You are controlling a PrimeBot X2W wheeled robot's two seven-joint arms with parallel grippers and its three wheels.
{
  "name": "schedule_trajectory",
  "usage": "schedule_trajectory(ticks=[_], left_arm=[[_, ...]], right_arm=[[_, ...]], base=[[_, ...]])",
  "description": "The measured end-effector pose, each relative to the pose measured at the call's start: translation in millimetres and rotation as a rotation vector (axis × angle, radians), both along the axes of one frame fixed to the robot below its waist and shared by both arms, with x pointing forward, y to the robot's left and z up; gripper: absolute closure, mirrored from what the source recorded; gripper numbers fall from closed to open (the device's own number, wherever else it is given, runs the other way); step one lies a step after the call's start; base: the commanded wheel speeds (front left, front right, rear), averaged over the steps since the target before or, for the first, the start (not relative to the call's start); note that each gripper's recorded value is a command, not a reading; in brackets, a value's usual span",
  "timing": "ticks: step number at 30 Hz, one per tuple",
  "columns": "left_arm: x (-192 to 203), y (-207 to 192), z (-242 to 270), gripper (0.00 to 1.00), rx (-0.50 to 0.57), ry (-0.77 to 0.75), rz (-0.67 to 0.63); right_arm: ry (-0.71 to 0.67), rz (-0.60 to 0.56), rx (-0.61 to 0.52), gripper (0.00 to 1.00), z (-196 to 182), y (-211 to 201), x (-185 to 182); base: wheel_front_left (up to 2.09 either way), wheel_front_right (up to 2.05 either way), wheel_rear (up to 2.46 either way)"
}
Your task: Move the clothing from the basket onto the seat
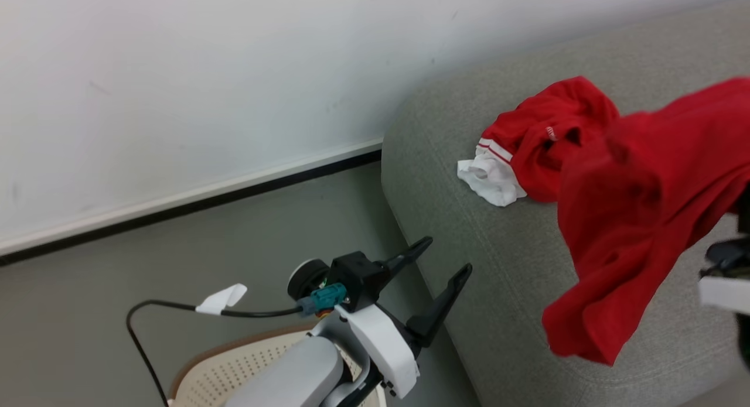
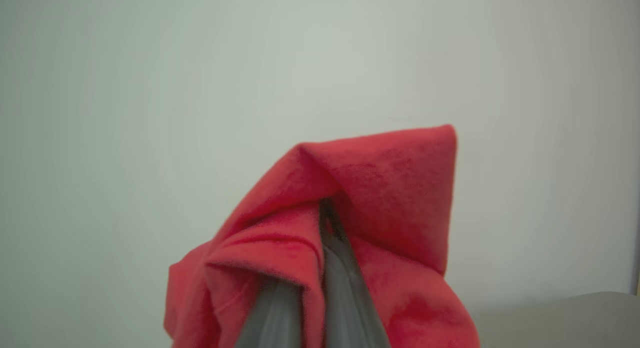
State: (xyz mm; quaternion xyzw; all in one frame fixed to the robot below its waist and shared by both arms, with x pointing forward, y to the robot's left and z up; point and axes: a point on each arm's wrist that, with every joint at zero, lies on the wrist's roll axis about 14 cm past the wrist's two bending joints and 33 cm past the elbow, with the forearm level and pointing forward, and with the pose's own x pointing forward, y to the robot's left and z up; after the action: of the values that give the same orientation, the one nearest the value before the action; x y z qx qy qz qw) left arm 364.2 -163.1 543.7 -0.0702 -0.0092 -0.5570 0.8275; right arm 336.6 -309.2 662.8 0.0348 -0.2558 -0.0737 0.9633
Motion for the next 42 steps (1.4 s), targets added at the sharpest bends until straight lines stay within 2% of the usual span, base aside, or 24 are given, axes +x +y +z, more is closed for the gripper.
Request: schedule_trajectory(ticks=[9,15,19,28,34,39,40,42], left_arm=[[33.8,13.5,-9.7,0.0,-0.007,-0.001,0.023],[63.1,31.6,-28.9,0.0,-0.006,0.002,0.066],[79.7,41.5,-50.0,0.0,0.004,0.035,0.087],[108.4,65.9,-96.0,0.0,0.011,0.115,0.156],[116.4,84.4,-116.9,0.0,0.028,0.15,0.211],[121.9,92.8,-113.5,0.0,0.016,0.143,0.249],[122.4,93.7,-112.2,0.0,0.016,0.14,0.253],[123.0,95.1,-109.2,0.0,0.012,0.133,0.259]], right_arm=[[-0.006,-0.047,-0.103,1.0,26.2,-36.7,52.7],[0.002,-0.098,-0.096,1.0,27.7,-69.7,96.1],[0.06,-0.134,-0.096,1.0,13.7,-92.1,129.2],[0.297,-0.22,-0.051,1.0,-61.9,-136.4,192.4],[0.561,-0.195,-0.017,1.0,-144.5,-128.6,222.2],[0.757,-0.176,0.037,1.0,-193.4,-122.1,222.1],[0.774,-0.175,0.063,0.92,-197.1,-122.1,221.1],[0.847,-0.171,0.091,0.57,-209.4,-121.4,216.3]], base=[[0.0,0.0,0.0],[0.0,0.0,0.0],[0.0,0.0,0.0],[0.0,0.0,0.0],[0.0,0.0,0.0],[0.0,0.0,0.0],[0.0,0.0,0.0],[0.0,0.0,0.0]])
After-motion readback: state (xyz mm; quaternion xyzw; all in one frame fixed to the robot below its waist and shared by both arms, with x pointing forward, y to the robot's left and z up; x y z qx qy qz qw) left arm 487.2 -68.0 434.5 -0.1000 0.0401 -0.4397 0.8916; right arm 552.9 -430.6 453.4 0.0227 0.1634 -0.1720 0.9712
